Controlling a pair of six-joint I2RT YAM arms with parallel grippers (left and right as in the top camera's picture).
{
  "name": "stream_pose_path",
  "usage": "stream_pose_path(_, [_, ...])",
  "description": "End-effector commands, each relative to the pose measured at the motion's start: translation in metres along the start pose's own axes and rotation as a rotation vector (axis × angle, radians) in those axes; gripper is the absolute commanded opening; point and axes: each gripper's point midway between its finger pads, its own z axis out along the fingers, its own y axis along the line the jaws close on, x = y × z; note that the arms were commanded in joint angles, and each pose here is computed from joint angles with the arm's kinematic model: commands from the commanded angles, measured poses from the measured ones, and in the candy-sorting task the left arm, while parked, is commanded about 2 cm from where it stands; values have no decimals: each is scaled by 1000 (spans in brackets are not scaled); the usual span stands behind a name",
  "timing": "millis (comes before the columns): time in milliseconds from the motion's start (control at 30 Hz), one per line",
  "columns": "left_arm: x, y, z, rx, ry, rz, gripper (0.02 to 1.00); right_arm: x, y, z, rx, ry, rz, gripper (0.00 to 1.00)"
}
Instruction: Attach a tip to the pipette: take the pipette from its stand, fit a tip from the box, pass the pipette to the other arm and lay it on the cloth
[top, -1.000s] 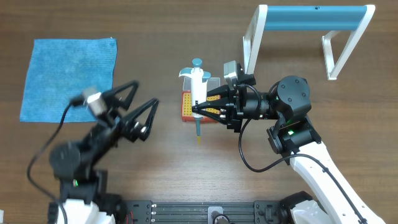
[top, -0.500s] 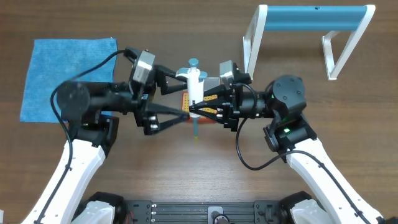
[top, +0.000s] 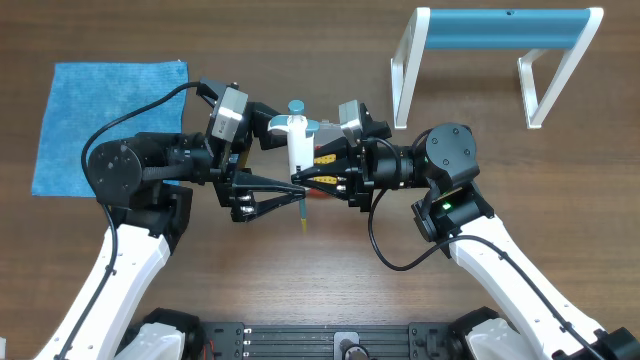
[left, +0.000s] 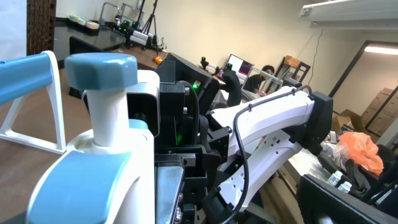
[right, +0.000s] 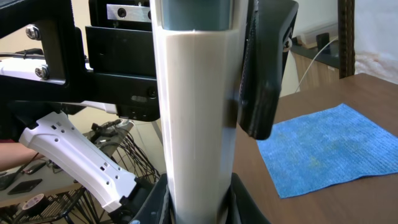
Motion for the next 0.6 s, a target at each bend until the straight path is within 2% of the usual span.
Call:
stream_pose_path(33, [-7, -6, 1, 7, -2, 25, 676, -7, 1, 2, 3, -12, -1, 77])
stream_pose_path(67, [-7, -6, 1, 7, -2, 25, 546, -7, 1, 2, 3, -12, -1, 77])
stream_pose_path(133, [-7, -5, 1, 4, -6, 25, 498, -7, 1, 2, 3, -13, -3, 77])
stream_pose_path(233, [-9, -4, 1, -3, -17, 24, 384, -14, 4, 2, -7, -32, -54, 77])
stream_pose_path(367, [-11, -2, 1, -13, -31, 25, 266, -15, 5, 2, -7, -35, -60, 77])
stream_pose_path(467, [-12, -2, 1, -16, -36, 25, 119, -16, 1, 2, 12, -45, -60, 77])
stream_pose_path(500, [-13, -1, 1, -19, -39, 25, 40, -17, 1, 2, 15, -47, -59, 77])
stream_pose_path(567, [-13, -1, 1, -20, -41, 25, 29, -17, 1, 2, 16, -47, -60, 80])
stream_pose_path(600, [-13, -1, 1, -21, -43, 25, 29, -17, 1, 2, 16, -47, -59, 117])
